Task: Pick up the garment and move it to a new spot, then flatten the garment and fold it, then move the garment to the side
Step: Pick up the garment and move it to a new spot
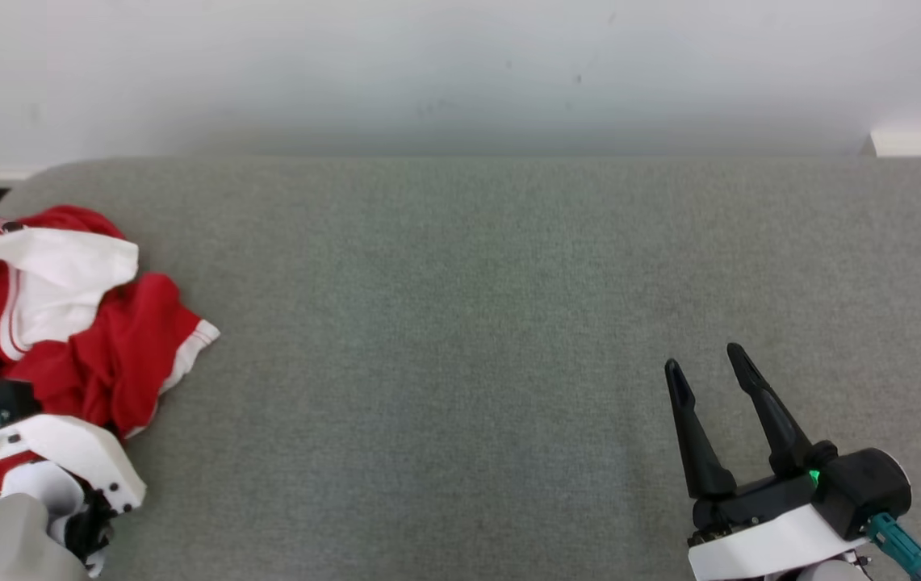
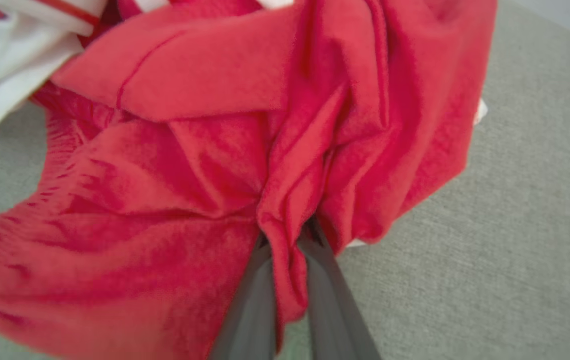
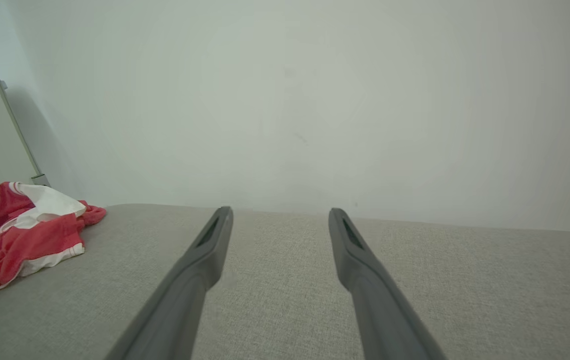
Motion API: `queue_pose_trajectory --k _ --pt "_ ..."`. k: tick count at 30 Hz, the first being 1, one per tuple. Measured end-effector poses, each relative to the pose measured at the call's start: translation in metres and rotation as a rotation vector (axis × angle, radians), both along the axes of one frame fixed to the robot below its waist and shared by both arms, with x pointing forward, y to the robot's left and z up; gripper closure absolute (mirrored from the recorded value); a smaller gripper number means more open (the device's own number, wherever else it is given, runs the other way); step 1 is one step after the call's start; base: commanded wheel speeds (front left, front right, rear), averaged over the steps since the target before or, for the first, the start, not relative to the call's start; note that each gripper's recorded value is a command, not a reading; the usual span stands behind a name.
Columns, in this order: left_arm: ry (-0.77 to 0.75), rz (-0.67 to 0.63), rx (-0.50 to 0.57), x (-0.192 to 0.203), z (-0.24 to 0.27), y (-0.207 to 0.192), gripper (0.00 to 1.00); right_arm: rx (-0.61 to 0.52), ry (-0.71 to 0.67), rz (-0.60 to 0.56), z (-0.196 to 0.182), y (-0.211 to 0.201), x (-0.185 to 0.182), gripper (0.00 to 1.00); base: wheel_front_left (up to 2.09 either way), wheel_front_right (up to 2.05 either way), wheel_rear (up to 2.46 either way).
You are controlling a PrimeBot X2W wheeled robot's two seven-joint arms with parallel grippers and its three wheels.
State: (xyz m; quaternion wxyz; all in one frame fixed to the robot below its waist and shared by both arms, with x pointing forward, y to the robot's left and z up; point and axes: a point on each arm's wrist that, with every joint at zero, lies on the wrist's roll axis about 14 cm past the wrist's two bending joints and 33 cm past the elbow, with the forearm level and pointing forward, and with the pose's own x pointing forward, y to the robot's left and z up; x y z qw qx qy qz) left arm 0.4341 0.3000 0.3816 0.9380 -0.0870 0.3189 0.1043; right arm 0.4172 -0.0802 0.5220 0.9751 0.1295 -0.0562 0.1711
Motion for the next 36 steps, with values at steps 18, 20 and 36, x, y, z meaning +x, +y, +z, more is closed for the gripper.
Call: queue_pose_trajectory --k 18,20,36 --pt "-0.596 -0.358 0.028 0.038 0.214 -0.091 1.00 0.015 -0.124 -0.065 0.047 -0.022 -0.046 0.00 0.00 0.00 0.00" --pt "-0.644 -0.429 -0.037 0.036 0.232 -0.122 1.00 0.014 -0.127 -0.088 0.047 -0.030 -0.049 0.00 0.00 0.00 0.00" --pt "-0.665 -0.892 -0.256 -0.007 0.235 -0.316 1.00 -0.004 -0.124 -0.313 0.044 -0.103 -0.078 0.00 0.00 0.00 0.00"
